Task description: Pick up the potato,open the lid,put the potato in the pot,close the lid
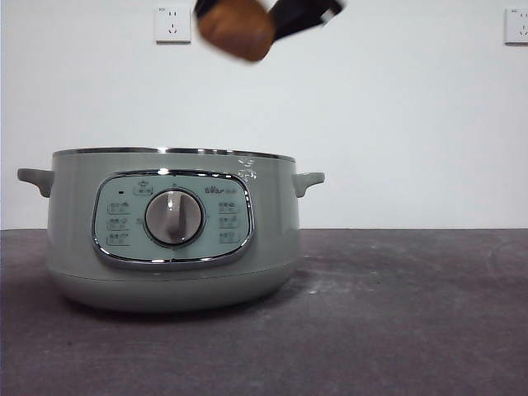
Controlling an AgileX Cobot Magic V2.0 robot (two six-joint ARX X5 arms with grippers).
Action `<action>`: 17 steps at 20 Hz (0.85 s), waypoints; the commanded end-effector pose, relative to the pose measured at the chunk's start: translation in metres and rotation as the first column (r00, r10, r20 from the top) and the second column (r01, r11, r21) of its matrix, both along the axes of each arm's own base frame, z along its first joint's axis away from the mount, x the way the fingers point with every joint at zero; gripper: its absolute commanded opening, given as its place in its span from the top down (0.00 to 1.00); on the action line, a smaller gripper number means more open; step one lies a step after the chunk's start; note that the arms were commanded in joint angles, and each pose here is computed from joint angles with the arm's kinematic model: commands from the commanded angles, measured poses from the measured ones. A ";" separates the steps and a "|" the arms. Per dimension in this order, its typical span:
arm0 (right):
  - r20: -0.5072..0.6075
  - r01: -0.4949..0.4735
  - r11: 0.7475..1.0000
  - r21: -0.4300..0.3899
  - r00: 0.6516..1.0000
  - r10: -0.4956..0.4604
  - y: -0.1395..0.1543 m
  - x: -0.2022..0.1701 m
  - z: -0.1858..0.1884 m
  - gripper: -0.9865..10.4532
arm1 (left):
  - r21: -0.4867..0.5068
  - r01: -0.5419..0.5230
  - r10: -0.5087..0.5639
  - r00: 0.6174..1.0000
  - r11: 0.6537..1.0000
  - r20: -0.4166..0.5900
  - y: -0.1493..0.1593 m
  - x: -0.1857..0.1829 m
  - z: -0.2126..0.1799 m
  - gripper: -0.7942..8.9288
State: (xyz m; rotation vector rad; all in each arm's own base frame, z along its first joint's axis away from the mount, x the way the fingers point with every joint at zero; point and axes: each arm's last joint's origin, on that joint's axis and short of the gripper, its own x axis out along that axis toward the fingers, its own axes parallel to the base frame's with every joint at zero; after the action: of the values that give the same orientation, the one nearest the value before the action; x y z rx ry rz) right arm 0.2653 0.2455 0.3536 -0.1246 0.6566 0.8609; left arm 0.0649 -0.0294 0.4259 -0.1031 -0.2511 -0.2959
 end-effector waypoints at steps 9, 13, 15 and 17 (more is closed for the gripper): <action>-0.069 -0.113 0.953 -0.280 0.993 0.098 0.084 0.063 -0.110 0.92 | 0.015 0.001 -0.001 1.000 1.000 -0.002 0.006 -0.010 -0.002 0.93; -0.102 -0.119 0.943 -0.311 0.991 0.091 0.087 0.066 -0.127 0.92 | 0.020 0.001 -0.001 1.000 1.000 -0.010 0.005 -0.010 -0.002 0.93; -0.127 -0.128 0.934 -0.332 0.988 0.090 0.086 0.066 -0.133 0.92 | 0.022 0.002 -0.001 1.000 1.000 -0.014 0.005 -0.009 -0.003 0.93; -0.147 -0.149 0.920 -0.361 0.984 0.102 0.086 0.065 -0.140 0.92 | 0.025 0.003 -0.002 1.000 1.000 -0.019 0.004 -0.008 -0.003 0.93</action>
State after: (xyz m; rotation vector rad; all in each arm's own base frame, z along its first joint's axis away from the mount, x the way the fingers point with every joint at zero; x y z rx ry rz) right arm 0.3297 0.3288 0.2211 -0.4438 0.9261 0.8617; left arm 0.0618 -0.0276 0.4153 -0.0691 -0.1616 -0.2974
